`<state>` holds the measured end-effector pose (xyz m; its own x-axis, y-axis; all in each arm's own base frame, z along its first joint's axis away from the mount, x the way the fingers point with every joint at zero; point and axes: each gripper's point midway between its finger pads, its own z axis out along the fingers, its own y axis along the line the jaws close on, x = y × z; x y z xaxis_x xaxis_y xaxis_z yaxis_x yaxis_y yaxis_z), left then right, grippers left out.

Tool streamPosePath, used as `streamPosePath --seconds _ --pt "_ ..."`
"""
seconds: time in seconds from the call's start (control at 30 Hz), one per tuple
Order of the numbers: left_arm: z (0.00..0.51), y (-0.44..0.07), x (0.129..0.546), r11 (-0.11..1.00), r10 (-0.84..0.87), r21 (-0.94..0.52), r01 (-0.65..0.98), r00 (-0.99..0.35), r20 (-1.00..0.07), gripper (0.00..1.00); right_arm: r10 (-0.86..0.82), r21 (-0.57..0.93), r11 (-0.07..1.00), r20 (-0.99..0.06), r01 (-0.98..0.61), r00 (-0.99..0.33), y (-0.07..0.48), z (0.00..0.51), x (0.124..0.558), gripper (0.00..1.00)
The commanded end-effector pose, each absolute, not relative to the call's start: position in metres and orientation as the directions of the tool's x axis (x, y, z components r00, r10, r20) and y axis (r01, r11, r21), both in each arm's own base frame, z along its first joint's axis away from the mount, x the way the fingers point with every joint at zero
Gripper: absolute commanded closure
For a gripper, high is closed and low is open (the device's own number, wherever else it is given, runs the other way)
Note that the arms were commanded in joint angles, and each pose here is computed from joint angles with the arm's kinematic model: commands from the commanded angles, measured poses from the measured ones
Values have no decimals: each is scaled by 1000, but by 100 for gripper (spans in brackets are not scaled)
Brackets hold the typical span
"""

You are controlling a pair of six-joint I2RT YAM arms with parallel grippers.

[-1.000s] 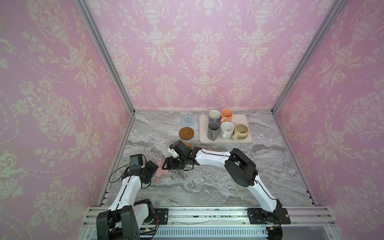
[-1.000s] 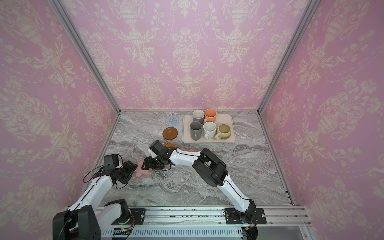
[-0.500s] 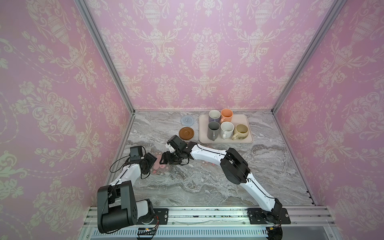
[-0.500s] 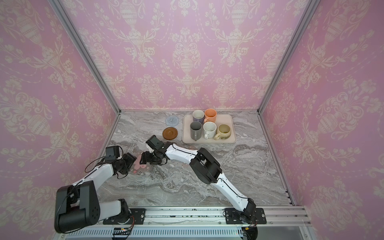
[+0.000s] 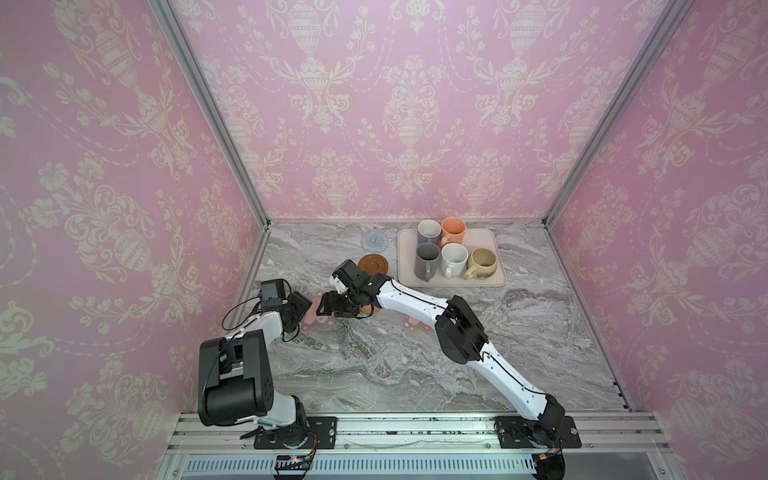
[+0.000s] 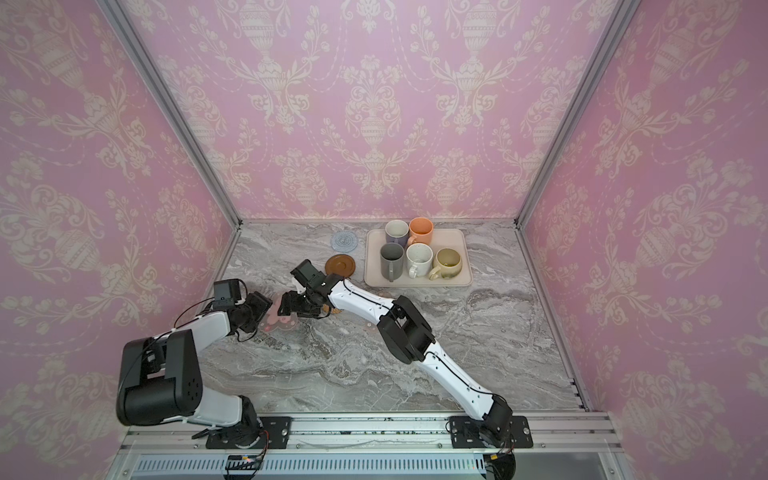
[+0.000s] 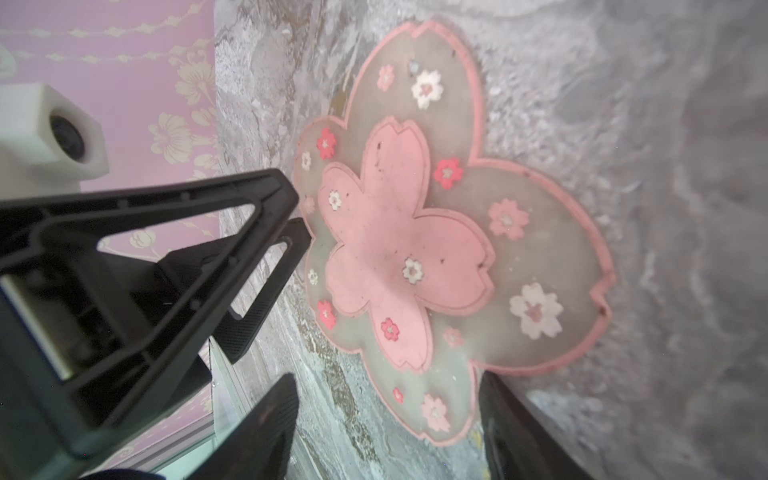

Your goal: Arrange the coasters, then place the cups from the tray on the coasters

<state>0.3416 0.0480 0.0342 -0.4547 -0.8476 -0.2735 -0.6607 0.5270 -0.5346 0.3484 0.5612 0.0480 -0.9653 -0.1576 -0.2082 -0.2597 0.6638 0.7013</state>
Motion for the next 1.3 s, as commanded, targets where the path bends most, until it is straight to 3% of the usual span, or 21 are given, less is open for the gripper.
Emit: streamPosePath --seconds 0.0,0.5,0.77,1.1,1.27 --pt "-9 23 301 493 -852 -458 -740 -517 -82 32 -129 600 779 -132 -182 -983 534 -22 354 30" --pt "-4 33 326 519 -841 -452 -725 -529 -118 32 -89 627 763 -134 -154 -987 537 -22 369 30" --pt "10 35 325 541 -830 -449 -711 -538 -148 32 -89 593 780 -211 -200 -973 523 0 383 29" --pt "80 54 327 639 -769 -402 -656 -555 -317 32 -59 601 764 -297 -235 -953 495 60 378 29" --pt "110 39 328 702 -711 -420 -575 -604 -361 33 -65 568 777 -356 -271 -932 474 86 370 29"
